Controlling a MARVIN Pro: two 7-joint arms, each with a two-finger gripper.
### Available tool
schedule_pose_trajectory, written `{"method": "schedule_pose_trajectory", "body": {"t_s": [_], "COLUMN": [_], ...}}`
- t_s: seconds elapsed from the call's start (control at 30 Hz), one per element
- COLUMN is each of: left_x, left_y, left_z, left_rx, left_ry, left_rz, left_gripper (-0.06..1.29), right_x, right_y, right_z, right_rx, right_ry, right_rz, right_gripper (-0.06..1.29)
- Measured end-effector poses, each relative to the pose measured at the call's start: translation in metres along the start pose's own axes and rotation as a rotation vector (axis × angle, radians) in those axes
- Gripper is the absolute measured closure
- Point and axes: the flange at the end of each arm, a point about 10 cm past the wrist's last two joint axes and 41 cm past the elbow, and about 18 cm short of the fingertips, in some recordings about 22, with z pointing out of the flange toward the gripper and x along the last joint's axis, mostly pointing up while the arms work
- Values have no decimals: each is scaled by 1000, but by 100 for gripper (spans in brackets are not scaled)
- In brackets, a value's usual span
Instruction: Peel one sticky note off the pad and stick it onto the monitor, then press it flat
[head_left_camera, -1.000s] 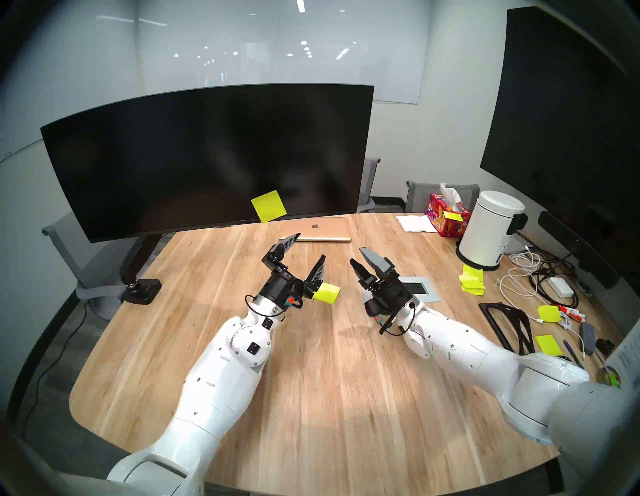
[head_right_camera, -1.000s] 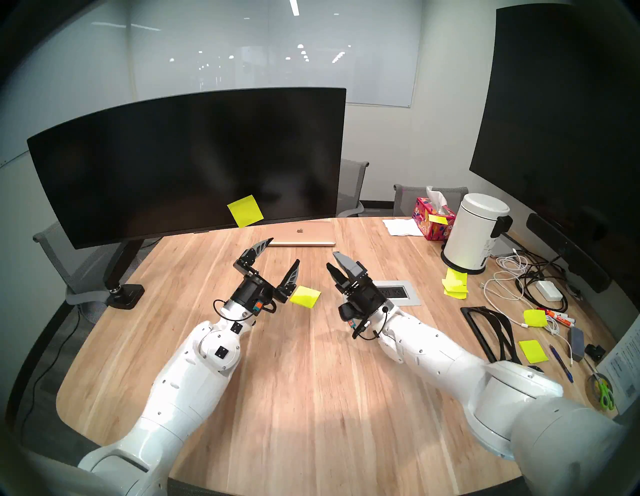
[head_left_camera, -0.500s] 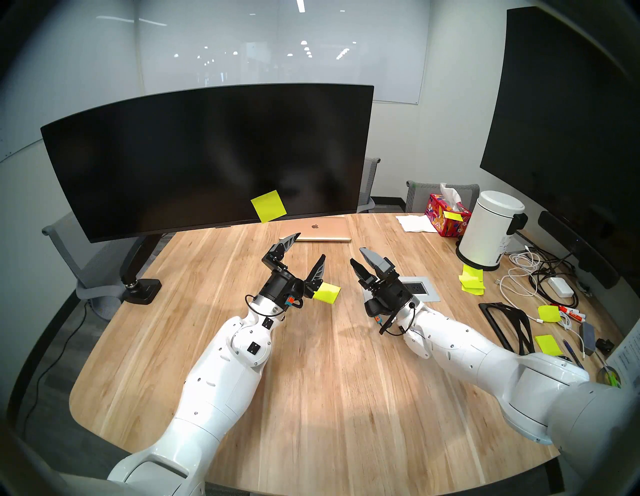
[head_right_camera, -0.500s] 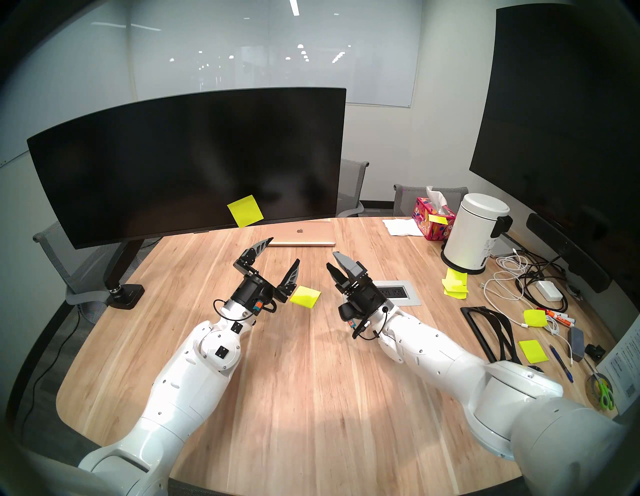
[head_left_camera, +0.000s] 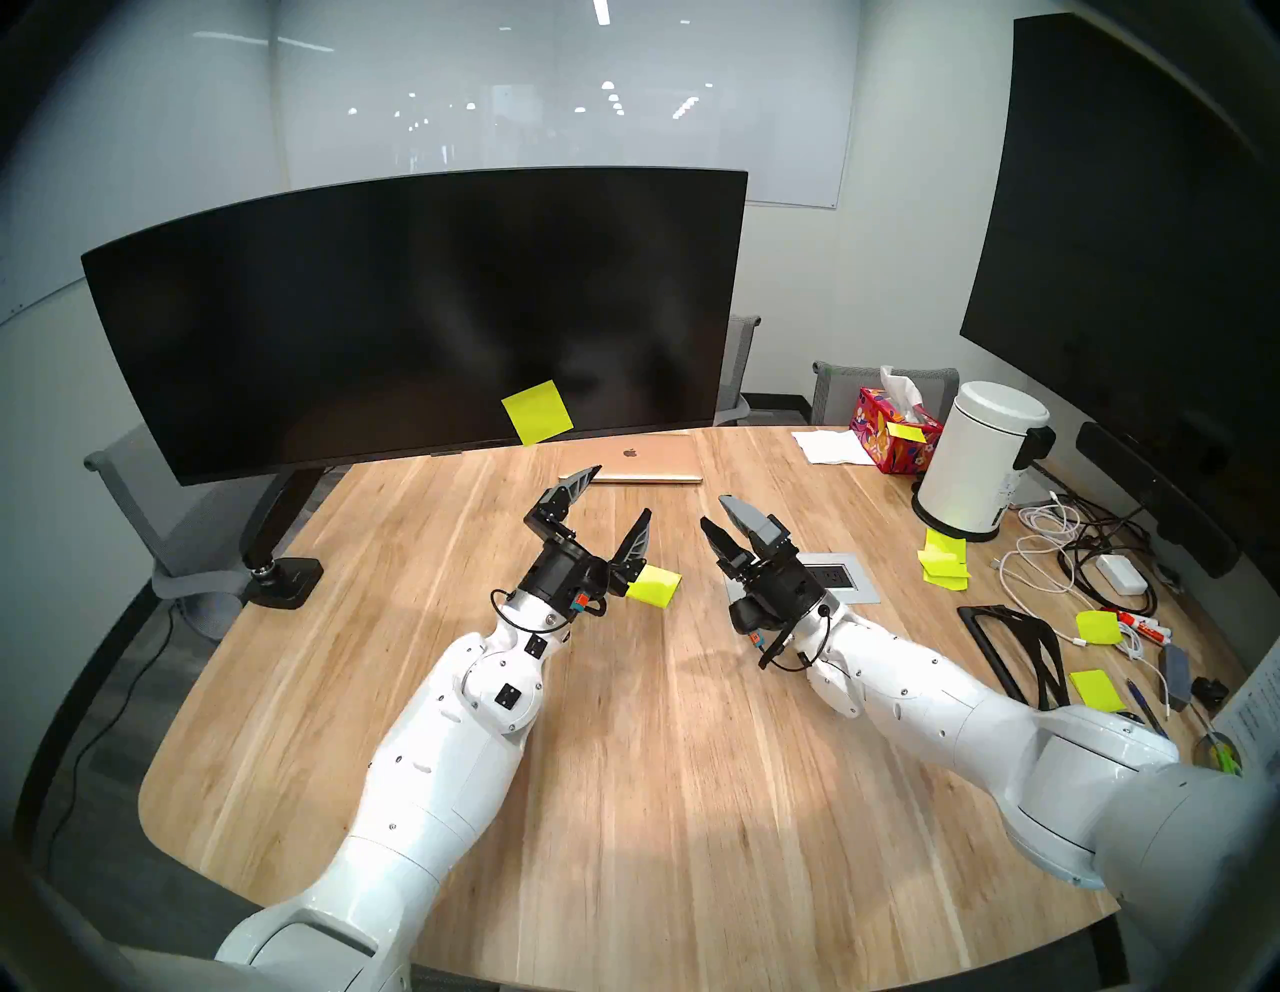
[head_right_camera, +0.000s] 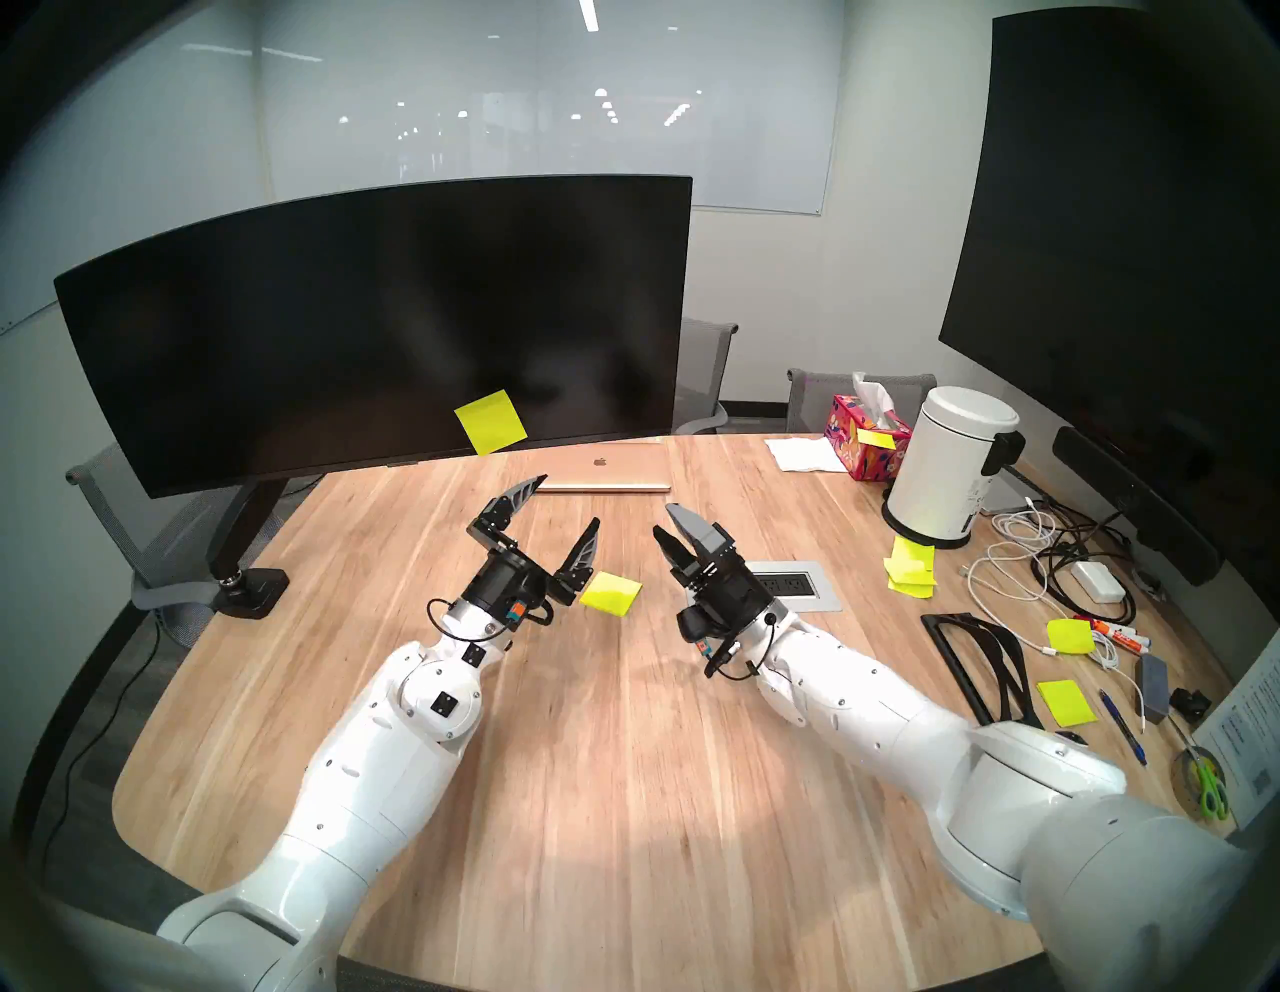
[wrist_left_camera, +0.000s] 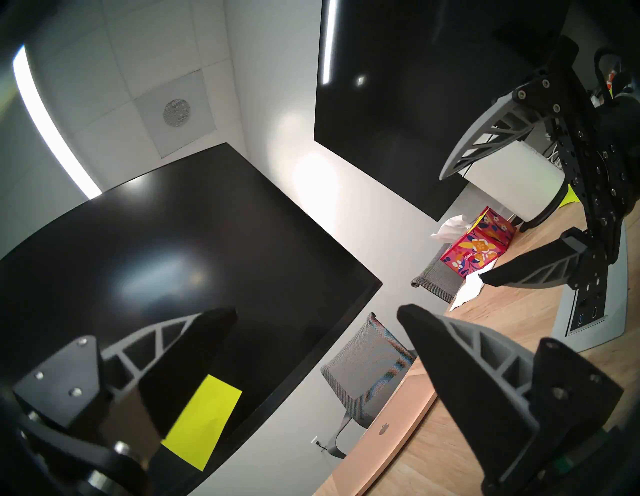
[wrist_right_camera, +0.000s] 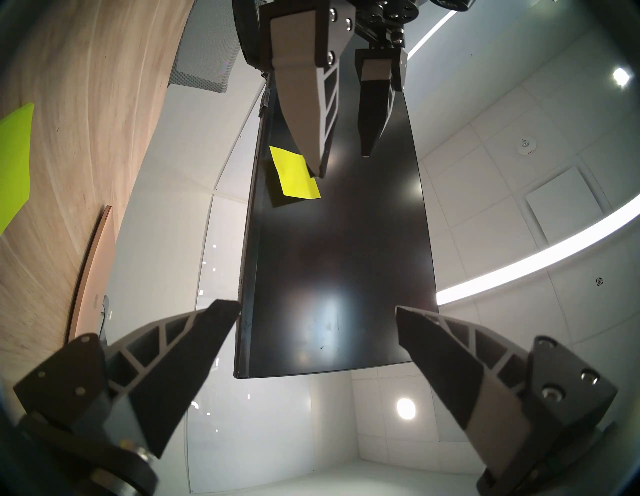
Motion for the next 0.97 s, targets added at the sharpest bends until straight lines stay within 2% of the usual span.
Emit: {"method": "schedule_pose_trajectory", "body": {"t_s": [0.97], "left_x": [0], "left_y": [0], "left_z": [0], "left_rx": [0], "left_ry": [0], "left_rz": [1], "left_gripper": [-3], "right_x": [0], "right_y": [0], "right_z": [0], "right_rx": [0], "right_ry": [0], "right_rz": [0], "right_gripper": [0]}}
